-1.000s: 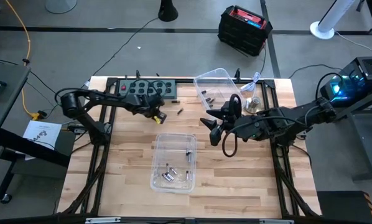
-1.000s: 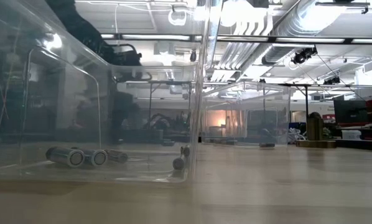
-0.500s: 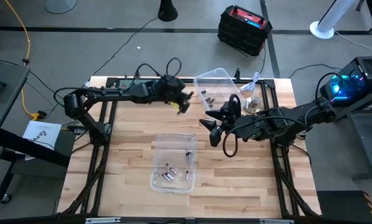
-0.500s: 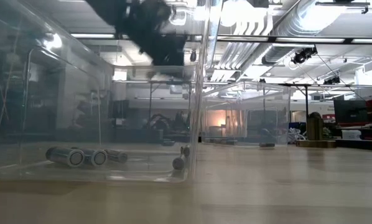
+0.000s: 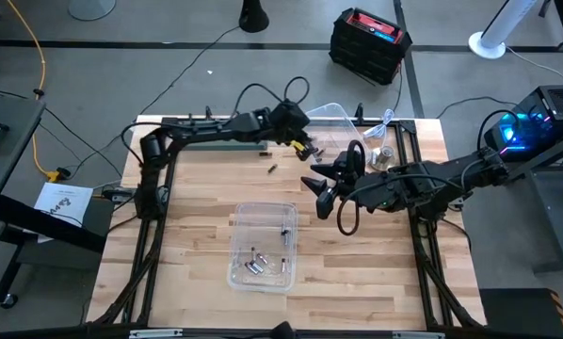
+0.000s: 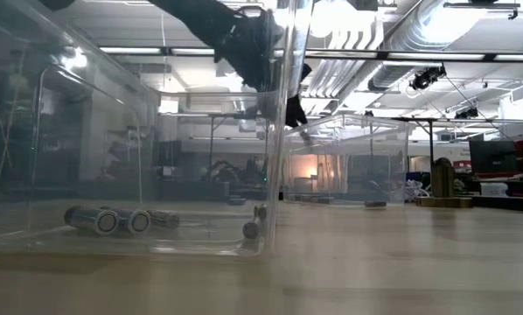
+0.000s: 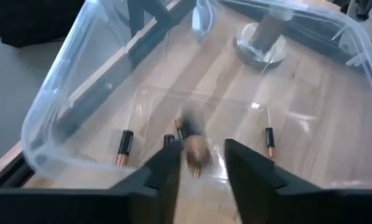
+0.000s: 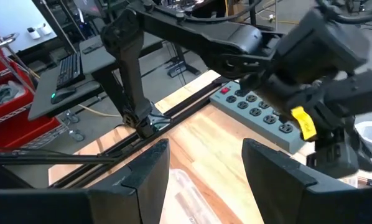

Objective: Sort batteries
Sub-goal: Put the black battery into the right transparent bin

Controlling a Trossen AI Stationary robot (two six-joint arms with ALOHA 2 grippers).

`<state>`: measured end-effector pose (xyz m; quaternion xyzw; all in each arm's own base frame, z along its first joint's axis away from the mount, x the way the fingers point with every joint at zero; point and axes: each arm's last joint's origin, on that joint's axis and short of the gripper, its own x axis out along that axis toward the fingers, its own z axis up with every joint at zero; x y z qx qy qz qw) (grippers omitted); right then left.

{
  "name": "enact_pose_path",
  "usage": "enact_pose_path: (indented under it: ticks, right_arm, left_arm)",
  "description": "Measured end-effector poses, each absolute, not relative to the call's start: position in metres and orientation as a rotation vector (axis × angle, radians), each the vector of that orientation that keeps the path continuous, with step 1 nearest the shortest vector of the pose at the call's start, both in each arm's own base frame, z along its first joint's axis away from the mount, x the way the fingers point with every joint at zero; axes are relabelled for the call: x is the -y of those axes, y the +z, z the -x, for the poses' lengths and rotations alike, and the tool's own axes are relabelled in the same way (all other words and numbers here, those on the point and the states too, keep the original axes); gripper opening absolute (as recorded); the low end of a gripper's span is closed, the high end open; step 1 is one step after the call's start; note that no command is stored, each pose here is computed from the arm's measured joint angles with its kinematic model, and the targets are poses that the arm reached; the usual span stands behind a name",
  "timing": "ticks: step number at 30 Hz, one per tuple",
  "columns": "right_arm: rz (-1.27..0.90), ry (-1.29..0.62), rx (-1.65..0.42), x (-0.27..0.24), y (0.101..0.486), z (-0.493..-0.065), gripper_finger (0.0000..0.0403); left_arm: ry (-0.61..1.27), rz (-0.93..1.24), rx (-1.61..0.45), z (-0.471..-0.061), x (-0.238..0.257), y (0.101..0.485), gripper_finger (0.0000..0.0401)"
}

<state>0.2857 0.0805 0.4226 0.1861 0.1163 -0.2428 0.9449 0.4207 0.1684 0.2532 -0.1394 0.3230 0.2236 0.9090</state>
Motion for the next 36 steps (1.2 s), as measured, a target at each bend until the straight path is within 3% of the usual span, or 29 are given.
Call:
enact_pose_path:
  ticks: [6,10,16,22,29,36]
  right_arm:
    - [-0.38,-0.488,-0.243,-0.081,0.422,-0.286,0.0197]
    - [-0.374,-0.488,-0.253,-0.081,0.421,-0.285,0.0197]
    - [-0.365,-0.491,-0.266,-0.08,0.42,-0.285,0.0197]
    - [-0.364,-0.491,-0.268,-0.08,0.42,-0.285,0.0197]
    - [-0.355,-0.495,-0.282,-0.08,0.419,-0.284,0.0197]
    - [-0.362,-0.502,-0.279,-0.078,0.419,-0.284,0.0197]
  left_arm:
    - [0.464,0.295,-0.721,-0.42,-0.169,0.264,0.0199]
    - [0.447,0.241,-0.815,-0.401,-0.166,0.279,0.0221]
    - [0.386,0.16,-0.967,-0.385,-0.169,0.276,0.022]
    - [0.32,0.286,-1.022,-0.379,-0.163,0.247,0.0203]
    - [0.425,0.354,-1.153,-0.363,-0.142,0.185,0.0189]
    - [0.58,0.425,-1.066,-0.357,-0.146,0.15,0.0187]
